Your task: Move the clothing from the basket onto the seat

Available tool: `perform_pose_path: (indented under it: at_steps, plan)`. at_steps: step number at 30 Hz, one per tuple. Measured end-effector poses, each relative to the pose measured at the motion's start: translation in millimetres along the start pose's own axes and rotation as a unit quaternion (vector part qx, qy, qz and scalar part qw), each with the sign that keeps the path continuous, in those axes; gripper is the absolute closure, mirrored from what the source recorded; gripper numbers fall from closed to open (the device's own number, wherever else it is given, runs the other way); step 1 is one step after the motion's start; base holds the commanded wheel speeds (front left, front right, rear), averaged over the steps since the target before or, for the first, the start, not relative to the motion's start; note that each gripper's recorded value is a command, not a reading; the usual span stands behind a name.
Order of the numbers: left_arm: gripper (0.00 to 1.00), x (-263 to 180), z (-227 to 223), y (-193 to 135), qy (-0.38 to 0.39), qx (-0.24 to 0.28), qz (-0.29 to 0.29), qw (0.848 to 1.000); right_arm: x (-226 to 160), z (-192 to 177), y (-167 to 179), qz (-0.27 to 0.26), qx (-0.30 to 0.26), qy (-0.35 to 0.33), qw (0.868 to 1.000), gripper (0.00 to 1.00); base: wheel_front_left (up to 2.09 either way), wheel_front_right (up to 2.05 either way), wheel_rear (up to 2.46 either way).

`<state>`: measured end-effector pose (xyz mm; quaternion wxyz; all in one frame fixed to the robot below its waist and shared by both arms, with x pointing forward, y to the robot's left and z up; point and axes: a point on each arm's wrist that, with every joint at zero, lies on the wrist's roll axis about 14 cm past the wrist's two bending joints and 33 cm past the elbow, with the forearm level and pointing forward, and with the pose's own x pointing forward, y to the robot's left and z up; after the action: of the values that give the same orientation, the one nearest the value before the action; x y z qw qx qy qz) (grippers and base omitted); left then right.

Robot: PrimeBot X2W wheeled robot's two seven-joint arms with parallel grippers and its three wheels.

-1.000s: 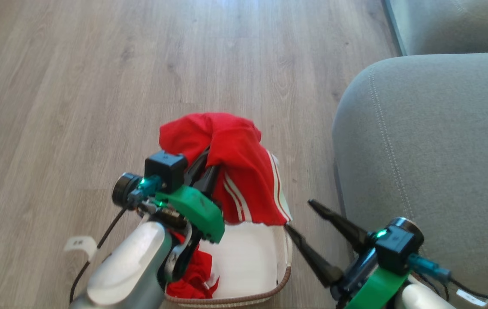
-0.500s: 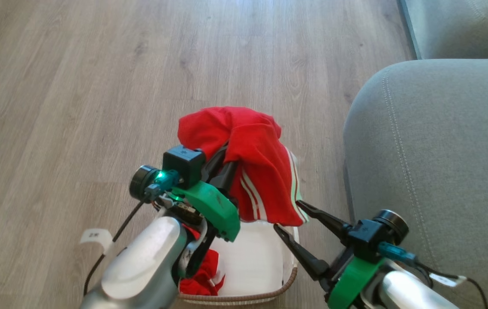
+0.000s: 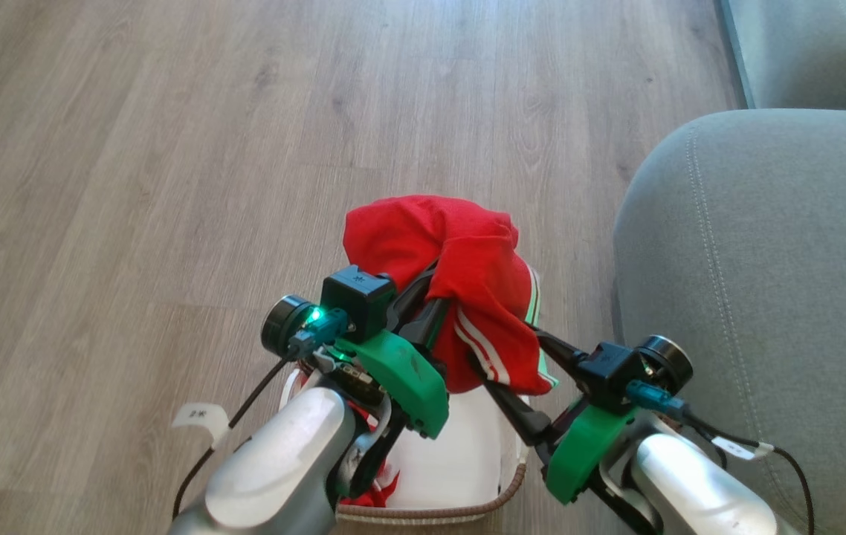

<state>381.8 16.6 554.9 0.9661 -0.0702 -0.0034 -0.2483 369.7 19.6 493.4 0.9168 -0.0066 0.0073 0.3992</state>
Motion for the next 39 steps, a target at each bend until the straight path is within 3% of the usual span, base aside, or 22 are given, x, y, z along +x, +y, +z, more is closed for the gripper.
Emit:
perform_pose_path:
  at_steps: [5,6,7,8,21,28,31,33,35,39]
  plan:
    - [1.0,-1,-1,2,0.001,-0.002,0.003,1.0,2,2,-9,-0.015,0.007,-0.004,1.0,0.0,0.0,0.0,0.0]
    - [1.0,-1,-1,2,0.001,-0.002,0.004,1.0,2,2,-11,-0.02,0.009,-0.005,1.0,0.16,0.0,0.0,0.0]
    - [1.0,-1,-1,3,0.002,-0.004,0.004,1.0,2,2,-13,-0.024,0.01,-0.006,1.0,0.54,0.0,0.0,0.0]
    - [1.0,0,-2,3,0.002,-0.004,0.004,1.0,2,3,-15,-0.027,0.013,-0.007,1.0,1.0,0.0,0.0,0.0]
    - [1.0,3,-5,0,0.004,-0.005,0.001,1.0,-2,39,-35,-0.063,0.044,-0.07,0.995,1.0,0.0,0.0,0.0]
    - [1.0,5,-10,0,0.011,-0.009,-0.001,1.0,-17,53,-57,-0.108,0.076,-0.107,0.986,1.0,0.0,0.0,0.0]
    - [0.68,7,-11,-3,0.012,-0.009,-0.006,1.0,-24,71,-70,-0.129,0.077,-0.138,0.979,1.0,0.0,0.0,0.0]
    - [0.54,8,-12,-6,0.012,-0.009,-0.01,1.0,-31,82,-81,-0.144,0.074,-0.156,0.974,1.0,0.0,0.0,0.0]
    - [0.0,10,-12,-10,0.011,-0.009,-0.016,1.0,-38,91,-90,-0.159,0.074,-0.173,0.969,1.0,0.0,0.0,0.0]
    - [0.0,13,-12,-19,0.009,-0.01,-0.032,0.999,-54,109,-107,-0.187,0.064,-0.203,0.959,1.0,0.0,0.0,0.0]
